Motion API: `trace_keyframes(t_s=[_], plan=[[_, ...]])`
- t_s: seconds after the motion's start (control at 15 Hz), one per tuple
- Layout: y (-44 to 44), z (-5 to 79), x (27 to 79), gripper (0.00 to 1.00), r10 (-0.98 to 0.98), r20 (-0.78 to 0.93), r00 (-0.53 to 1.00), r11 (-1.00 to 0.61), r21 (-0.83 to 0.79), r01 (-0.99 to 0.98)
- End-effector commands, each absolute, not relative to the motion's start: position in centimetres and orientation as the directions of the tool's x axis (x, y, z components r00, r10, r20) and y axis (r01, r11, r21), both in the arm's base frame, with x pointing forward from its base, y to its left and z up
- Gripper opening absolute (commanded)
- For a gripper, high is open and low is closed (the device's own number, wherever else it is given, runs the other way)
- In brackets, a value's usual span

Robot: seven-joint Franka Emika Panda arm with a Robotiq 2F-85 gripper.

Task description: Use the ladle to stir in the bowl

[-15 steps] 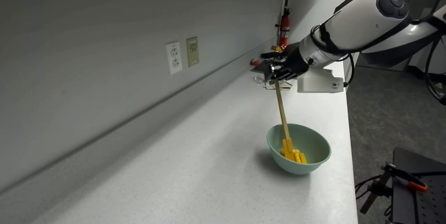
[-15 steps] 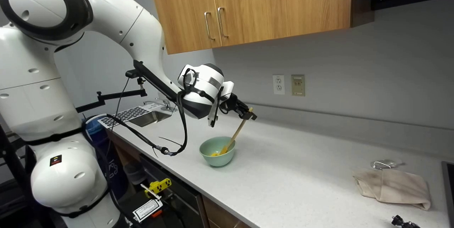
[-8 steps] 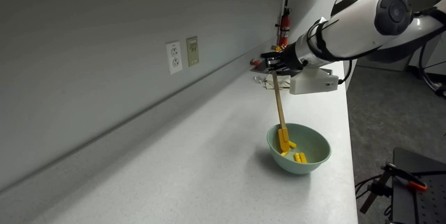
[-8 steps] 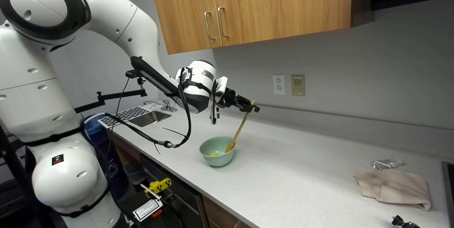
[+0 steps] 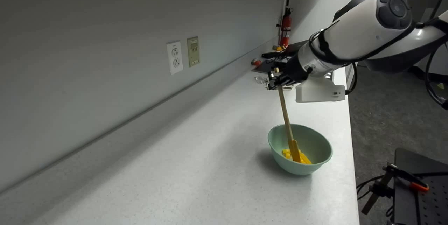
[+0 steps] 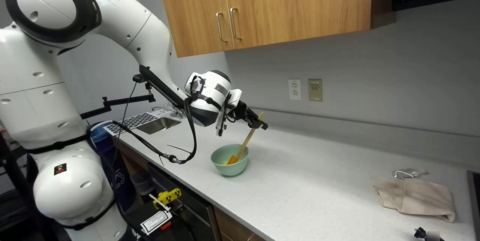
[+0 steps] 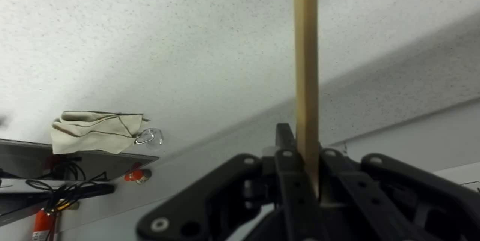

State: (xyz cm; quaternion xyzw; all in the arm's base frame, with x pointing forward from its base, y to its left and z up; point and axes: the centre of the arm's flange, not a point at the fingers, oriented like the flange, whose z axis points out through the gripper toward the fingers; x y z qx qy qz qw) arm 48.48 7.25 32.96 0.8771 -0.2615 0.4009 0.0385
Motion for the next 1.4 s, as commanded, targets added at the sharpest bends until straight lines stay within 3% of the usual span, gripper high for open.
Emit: trace_keyframes(t_s=[0.0,0.6,0.67,0.73,0.87,1.33], plan=[[6.1,34.7,48.8,0.02,-0.422,0.754,0.503,-0.844,-0.125,-0.522],[5.2,36.0,49.3,0.02,-0.389,0.812,0.435,-0.816,-0.085,-0.571],[5.2,36.0,49.2,0.06,-0.395,0.808,0.437,-0.815,-0.089,-0.573],[5.3,35.9,49.2,0.32,-0.402,0.802,0.442,-0.815,-0.093,-0.571],[5.3,35.8,49.2,0.33,-0.414,0.787,0.457,-0.814,-0.096,-0.572],[6.0,34.1,47.8,0.86,-0.512,0.552,0.657,-0.805,-0.043,-0.591]])
